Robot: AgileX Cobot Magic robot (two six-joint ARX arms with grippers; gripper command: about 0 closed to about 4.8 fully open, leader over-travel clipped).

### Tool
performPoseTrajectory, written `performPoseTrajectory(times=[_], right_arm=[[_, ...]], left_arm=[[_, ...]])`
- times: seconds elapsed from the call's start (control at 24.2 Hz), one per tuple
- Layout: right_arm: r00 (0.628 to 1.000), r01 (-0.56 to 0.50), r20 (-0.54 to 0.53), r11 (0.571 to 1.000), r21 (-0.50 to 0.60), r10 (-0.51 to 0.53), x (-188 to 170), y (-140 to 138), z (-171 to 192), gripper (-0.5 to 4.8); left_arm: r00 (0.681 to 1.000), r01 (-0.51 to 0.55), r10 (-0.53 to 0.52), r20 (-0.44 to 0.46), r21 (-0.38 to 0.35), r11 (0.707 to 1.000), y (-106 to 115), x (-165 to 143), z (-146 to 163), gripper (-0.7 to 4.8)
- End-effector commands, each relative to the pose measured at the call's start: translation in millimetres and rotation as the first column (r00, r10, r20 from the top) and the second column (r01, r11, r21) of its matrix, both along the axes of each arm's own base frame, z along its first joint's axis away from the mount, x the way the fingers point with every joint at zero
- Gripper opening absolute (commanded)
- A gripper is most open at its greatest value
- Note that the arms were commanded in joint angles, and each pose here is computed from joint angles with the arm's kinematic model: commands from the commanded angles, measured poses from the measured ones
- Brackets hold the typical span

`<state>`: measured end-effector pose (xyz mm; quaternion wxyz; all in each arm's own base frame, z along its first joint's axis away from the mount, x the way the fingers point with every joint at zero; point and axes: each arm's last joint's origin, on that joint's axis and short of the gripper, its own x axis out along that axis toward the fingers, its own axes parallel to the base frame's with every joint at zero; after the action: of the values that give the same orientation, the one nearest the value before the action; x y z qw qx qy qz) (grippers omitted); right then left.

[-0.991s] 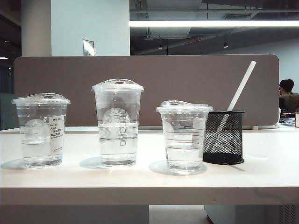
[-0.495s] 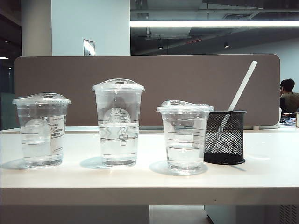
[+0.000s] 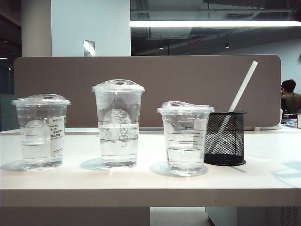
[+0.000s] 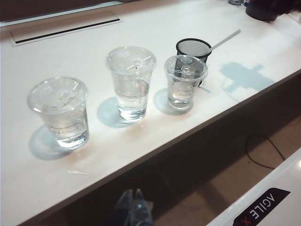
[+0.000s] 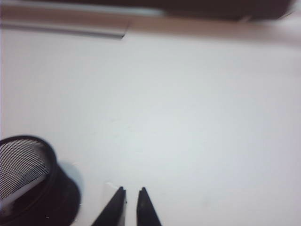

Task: Pick up the straw and insert it into the small coffee cup.

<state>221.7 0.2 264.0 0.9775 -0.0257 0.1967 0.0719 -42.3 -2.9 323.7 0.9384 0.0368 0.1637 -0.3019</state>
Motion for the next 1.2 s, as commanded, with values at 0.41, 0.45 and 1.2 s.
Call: performPoseTrajectory(times=[0.41, 0.45, 1.2], right_arm=[[0.988, -0.115, 0.126, 0.957, 0.265, 0.084, 24, 14, -87, 1.18], [0.989, -0.119, 0.117, 0.957, 0.266, 0.09, 20, 15, -93, 1.18], [0.942, -0.296, 0.237, 0.918, 0.262, 0.237, -20, 64, -112, 1.82]], left_arm=[[1.0, 0.004, -0.004, 0.01, -0.002, 1.0, -1, 1, 1, -0.04], [1.0, 0.004, -0.004, 0.01, -0.002, 1.0, -1, 1, 1, -0.04], [1.0, 0.003, -0.003, 0.01, -0.002, 1.0, -1, 1, 1, -0.04]])
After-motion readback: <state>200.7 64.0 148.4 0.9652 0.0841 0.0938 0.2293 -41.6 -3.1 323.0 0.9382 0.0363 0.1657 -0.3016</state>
